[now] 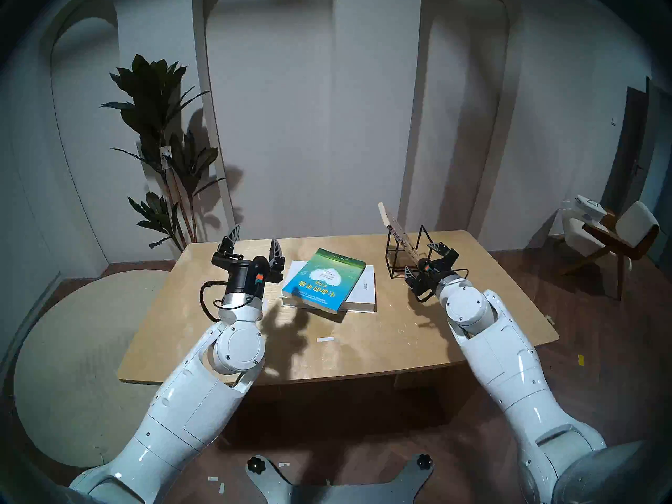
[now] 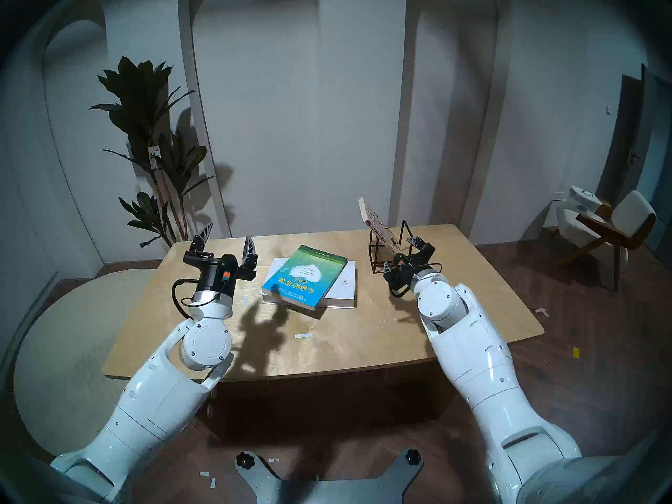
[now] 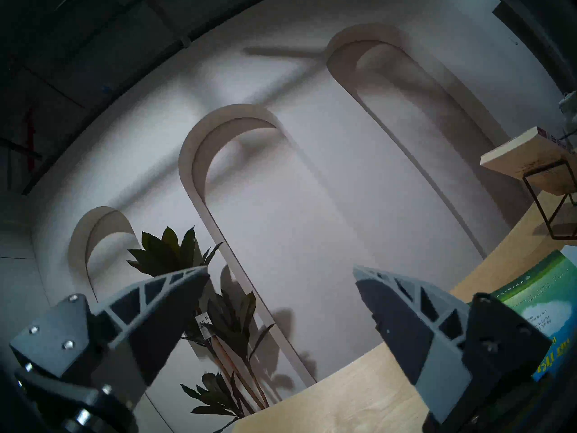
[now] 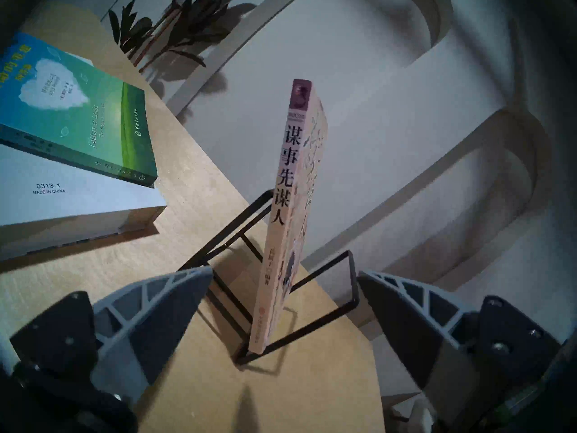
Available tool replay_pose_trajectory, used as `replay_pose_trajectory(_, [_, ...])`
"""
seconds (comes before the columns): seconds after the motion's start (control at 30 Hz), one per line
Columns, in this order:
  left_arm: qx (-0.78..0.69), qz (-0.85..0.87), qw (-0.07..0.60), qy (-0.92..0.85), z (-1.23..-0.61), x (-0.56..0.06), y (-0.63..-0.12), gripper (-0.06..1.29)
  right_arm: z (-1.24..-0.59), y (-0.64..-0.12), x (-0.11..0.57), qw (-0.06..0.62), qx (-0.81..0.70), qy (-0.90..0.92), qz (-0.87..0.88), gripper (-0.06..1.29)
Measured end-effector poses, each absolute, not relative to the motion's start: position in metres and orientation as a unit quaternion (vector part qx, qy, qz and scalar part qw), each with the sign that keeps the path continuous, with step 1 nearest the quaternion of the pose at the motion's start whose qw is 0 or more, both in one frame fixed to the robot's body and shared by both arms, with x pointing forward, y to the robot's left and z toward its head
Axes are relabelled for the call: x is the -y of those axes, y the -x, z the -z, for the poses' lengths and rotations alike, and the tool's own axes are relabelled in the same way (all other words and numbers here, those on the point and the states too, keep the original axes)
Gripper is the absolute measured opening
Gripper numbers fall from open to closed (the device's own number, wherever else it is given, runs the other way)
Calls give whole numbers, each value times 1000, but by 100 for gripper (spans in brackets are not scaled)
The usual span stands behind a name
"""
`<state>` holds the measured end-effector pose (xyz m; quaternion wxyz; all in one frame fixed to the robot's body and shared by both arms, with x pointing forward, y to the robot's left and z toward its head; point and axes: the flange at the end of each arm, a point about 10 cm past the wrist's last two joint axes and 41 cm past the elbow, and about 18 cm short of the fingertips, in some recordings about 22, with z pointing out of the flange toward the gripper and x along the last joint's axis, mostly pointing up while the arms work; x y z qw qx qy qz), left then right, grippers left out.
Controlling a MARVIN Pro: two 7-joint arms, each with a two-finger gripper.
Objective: Stack the books into one stack
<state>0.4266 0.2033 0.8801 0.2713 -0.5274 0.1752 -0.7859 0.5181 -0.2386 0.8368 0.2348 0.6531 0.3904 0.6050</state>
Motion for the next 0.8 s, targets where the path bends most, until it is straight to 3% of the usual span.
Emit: replay_pose_trajectory(0.8, [-157, 806, 287, 492, -879, -203, -428, 121, -857, -570, 183, 306, -485, -590, -569, 125])
